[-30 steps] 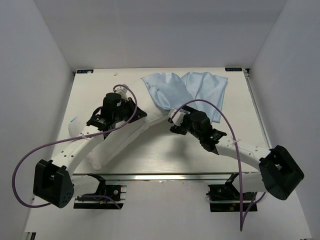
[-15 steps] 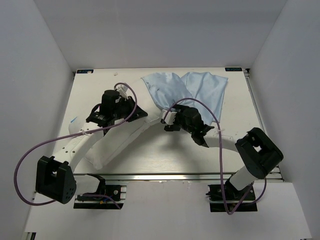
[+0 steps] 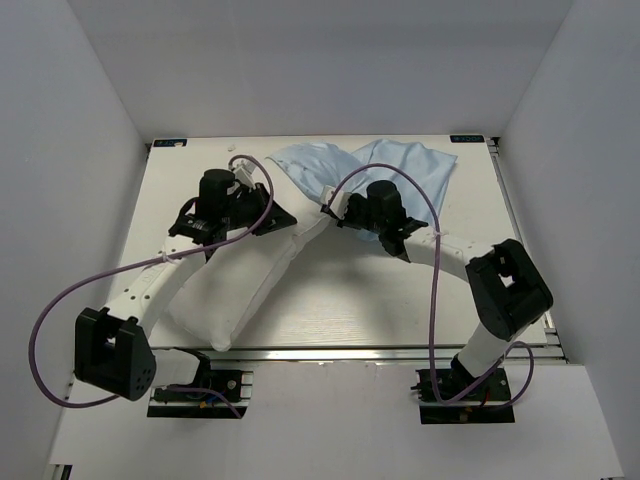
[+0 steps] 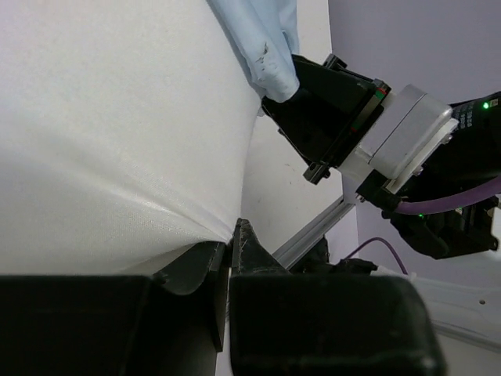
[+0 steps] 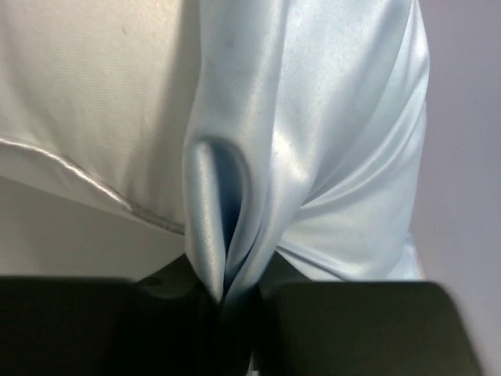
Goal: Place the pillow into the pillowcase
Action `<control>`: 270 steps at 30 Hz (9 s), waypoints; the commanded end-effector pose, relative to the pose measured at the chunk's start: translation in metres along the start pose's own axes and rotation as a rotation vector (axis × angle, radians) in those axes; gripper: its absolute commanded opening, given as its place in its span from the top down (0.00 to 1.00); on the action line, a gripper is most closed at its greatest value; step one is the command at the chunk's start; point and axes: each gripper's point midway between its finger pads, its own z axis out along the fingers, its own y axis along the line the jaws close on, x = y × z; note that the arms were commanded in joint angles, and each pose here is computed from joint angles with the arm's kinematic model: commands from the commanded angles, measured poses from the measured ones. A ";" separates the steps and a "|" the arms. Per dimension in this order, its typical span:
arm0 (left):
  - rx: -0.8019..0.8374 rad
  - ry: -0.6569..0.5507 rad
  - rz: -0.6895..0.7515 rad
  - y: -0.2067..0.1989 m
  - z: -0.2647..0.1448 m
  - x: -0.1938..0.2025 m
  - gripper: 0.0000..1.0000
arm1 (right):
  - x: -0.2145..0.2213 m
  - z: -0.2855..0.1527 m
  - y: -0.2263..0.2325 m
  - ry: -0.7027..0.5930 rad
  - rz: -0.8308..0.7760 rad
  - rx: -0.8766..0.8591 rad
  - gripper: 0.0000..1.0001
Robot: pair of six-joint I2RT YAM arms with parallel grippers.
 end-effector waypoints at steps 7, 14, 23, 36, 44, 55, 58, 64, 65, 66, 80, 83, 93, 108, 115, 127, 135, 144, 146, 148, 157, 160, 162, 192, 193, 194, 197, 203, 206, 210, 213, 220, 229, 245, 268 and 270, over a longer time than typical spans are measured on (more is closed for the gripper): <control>0.159 0.012 0.129 -0.063 -0.019 -0.028 1.00 | -0.072 -0.044 0.003 -0.183 0.123 -0.118 1.00; 0.142 0.069 0.137 -0.067 -0.026 -0.025 1.00 | -0.114 -0.109 0.000 -0.233 0.232 -0.151 1.00; 0.129 0.146 0.076 -0.068 -0.043 -0.003 1.00 | -0.138 -0.176 0.026 -0.173 0.437 -0.305 1.00; 0.131 0.165 -0.056 -0.068 0.002 -0.034 0.90 | -0.094 -0.128 0.014 0.036 0.653 -0.284 1.00; 0.007 0.069 -0.016 -0.027 0.055 -0.075 0.77 | -0.039 -0.078 -0.033 0.155 0.738 -0.218 1.00; -0.050 -0.308 0.408 -0.078 0.010 -0.177 0.41 | -0.010 -0.049 -0.068 0.169 0.724 -0.215 1.00; -0.037 -0.317 0.513 -0.089 -0.007 -0.175 0.37 | -0.008 -0.040 -0.070 0.170 0.728 -0.234 1.00; -0.164 -0.175 0.712 -0.061 -0.021 -0.115 0.34 | 0.001 -0.025 -0.068 0.199 0.754 -0.271 1.00; -0.181 -0.167 0.747 -0.057 -0.024 -0.109 0.34 | 0.002 -0.025 -0.070 0.198 0.755 -0.267 1.00; -0.183 -0.192 0.774 -0.062 -0.036 -0.105 0.33 | 0.002 -0.024 -0.069 0.200 0.756 -0.270 1.00; -0.508 -0.056 1.123 -0.025 -0.009 -0.067 0.25 | 0.001 -0.022 -0.068 0.209 0.782 -0.288 1.00; -0.530 0.051 1.167 -0.011 0.005 -0.054 0.22 | -0.002 -0.023 -0.070 0.203 0.784 -0.283 1.00; -0.887 0.050 1.211 0.044 0.002 -0.073 0.38 | -0.012 -0.027 -0.072 0.179 0.800 -0.293 1.00; -0.151 0.257 1.144 -0.031 0.020 -0.022 1.00 | -0.063 -0.057 -0.082 0.014 0.733 -0.355 0.98; 0.213 0.283 0.961 -0.095 -0.013 -0.004 1.00 | -0.105 -0.093 -0.072 -0.107 0.648 -0.496 0.97; 0.464 0.340 0.774 -0.165 -0.059 0.012 1.00 | -0.123 -0.146 -0.032 -0.105 0.685 -0.643 0.99; 0.211 0.285 0.618 -0.076 -0.021 -0.028 1.00 | -0.071 -0.112 -0.050 0.095 0.765 -0.426 0.95; -0.022 0.287 0.472 0.027 0.028 -0.065 1.00 | -0.042 -0.066 -0.104 0.164 0.671 -0.248 0.43; -0.047 0.283 0.463 0.039 0.033 -0.069 1.00 | -0.041 -0.060 -0.122 0.157 0.631 -0.185 0.37; -0.070 0.280 0.449 0.052 0.042 -0.072 1.00 | -0.048 -0.060 -0.145 0.132 0.579 -0.113 0.29; -0.115 0.280 0.409 0.086 0.062 -0.081 1.00 | -0.093 -0.109 -0.215 -0.026 0.350 0.224 0.11; -0.111 0.280 0.395 0.093 0.066 -0.083 1.00 | -0.115 -0.132 -0.210 -0.122 0.281 0.242 0.10; -0.108 0.281 0.392 0.095 0.068 -0.083 1.00 | -0.119 -0.141 -0.200 -0.143 0.263 0.223 0.11; -0.050 0.280 0.396 0.090 0.050 -0.063 1.00 | 0.077 -0.165 0.070 0.381 1.032 0.105 0.10; -0.049 0.281 0.394 0.090 0.049 -0.062 1.00 | 0.075 -0.161 0.078 0.387 1.022 0.087 0.11; -0.050 0.281 0.395 0.090 0.048 -0.061 1.00 | 0.080 -0.160 0.088 0.407 1.013 0.078 0.11; -0.051 0.282 0.392 0.088 0.045 -0.060 1.00 | 0.095 -0.151 0.099 0.489 0.923 0.127 0.11; -0.039 0.260 0.380 0.083 0.040 -0.056 1.00 | 0.131 -0.137 0.114 0.678 0.837 0.193 0.17; -0.042 0.256 0.379 0.081 0.037 -0.055 1.00 | 0.146 -0.132 0.118 0.749 0.832 0.218 0.30; -0.045 0.252 0.384 0.079 0.035 -0.057 1.00 | 0.148 -0.128 0.123 0.738 0.830 0.201 0.50; -0.042 0.246 0.388 0.077 0.035 -0.058 1.00 | 0.139 -0.128 0.123 0.686 0.828 0.172 0.71; -0.034 0.243 0.391 0.075 0.036 -0.060 1.00 | 0.122 -0.139 0.116 0.627 0.813 0.149 1.00; -0.046 0.232 0.412 0.071 0.031 -0.066 1.00 | 0.029 -0.191 -0.023 0.180 0.538 0.169 1.00; -0.034 0.245 0.408 0.072 0.031 -0.061 1.00 | 0.101 -0.221 -0.297 0.271 0.585 0.880 1.00; -0.019 0.263 0.395 0.076 0.035 -0.055 1.00 | -0.028 -0.197 -0.280 -0.130 0.269 0.351 0.20; -0.018 0.266 0.395 0.076 0.036 -0.055 1.00 | -0.058 -0.169 -0.222 -0.173 0.273 0.166 0.32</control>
